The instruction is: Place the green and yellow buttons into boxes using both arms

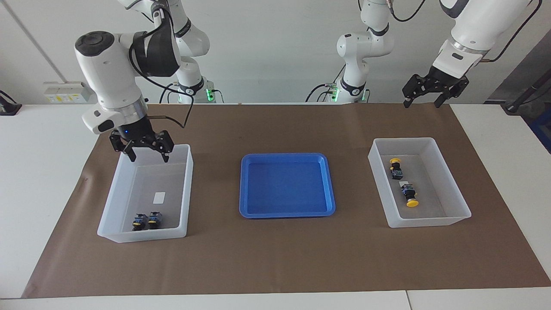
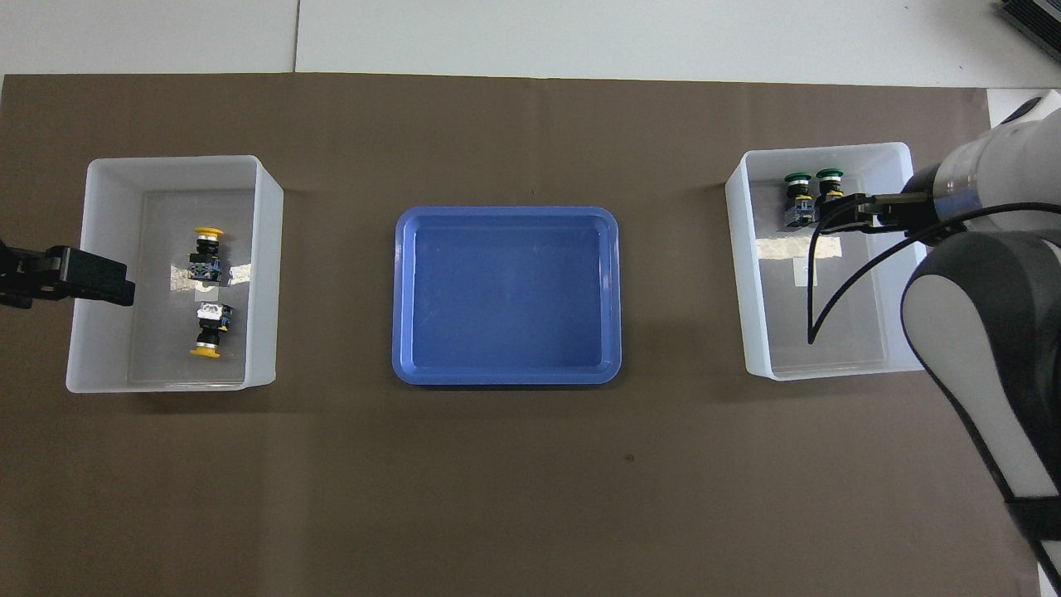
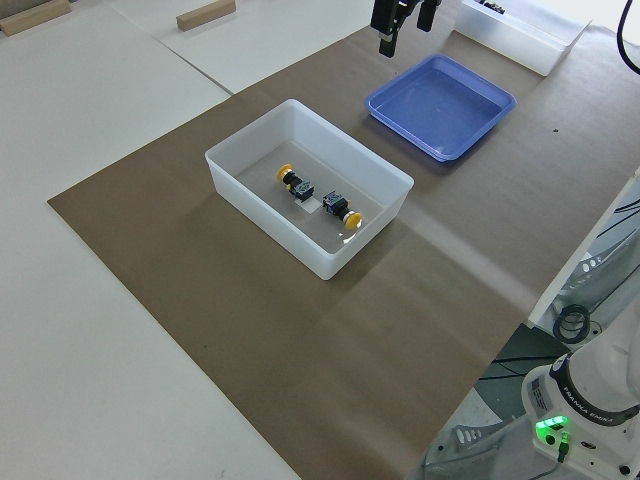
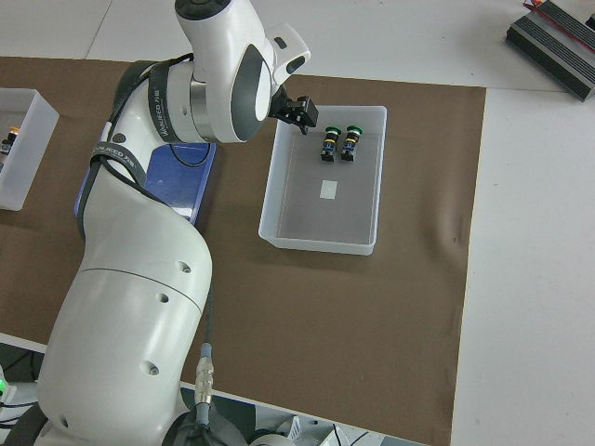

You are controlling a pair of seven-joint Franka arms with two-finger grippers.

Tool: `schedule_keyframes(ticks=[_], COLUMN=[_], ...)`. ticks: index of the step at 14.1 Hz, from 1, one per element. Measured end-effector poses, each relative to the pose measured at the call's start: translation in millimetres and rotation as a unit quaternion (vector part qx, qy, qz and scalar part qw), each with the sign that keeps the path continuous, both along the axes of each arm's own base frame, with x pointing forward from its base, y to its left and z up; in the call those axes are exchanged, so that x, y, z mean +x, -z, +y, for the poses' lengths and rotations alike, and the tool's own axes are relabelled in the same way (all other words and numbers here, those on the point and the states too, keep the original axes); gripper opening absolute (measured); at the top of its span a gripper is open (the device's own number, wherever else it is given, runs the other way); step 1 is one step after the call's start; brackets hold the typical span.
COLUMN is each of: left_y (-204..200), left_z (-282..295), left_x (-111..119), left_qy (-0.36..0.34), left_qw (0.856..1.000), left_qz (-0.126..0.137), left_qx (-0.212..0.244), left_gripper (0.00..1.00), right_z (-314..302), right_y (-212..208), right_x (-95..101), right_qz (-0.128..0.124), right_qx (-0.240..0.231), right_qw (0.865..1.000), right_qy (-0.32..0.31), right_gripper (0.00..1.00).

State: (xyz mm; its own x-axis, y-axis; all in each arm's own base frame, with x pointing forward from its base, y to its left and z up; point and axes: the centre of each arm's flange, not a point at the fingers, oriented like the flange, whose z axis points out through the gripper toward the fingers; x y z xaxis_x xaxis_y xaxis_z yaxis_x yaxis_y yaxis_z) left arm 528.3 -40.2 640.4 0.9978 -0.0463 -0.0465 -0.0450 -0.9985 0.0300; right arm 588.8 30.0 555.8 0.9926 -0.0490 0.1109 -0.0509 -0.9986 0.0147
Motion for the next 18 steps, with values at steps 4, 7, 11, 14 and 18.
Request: schedule_keyframes(ticks=[4,7,11,14,18], left_y=[11,13,13,12,9], left_z=[-7,-4,1,1,1], left_x=[1,1,1,1,0], left_qy=[0.007,0.005,0.000,0.001,0.000], left_qw=[1.000,1.000,1.000,1.000,1.000], left_qz=[0.015,0.016,0.016,0.015,0.013], left_qx=[0.000,0.000,-0.001,-0.001,-0.001], left_gripper=[1.00,1.00,1.00,1.00,1.00], right_z=[-2,-1,0,0,0], right_y=[-50,-53,-36,-30,-31], right_x=[-19.6,-25.1,-32.8,-40.4,-42.3], right_qz=[0.029,0.044,0.066,0.074,0.073], right_qx=[-0.001,-0.002,-0.004,-0.005,-0.006], right_qw=[1.000,0.999,0.998,0.997,0.997], right_qy=[0.004,0.003,0.003,0.003,0.002], right_gripper=[1.00,1.00,1.00,1.00,1.00])
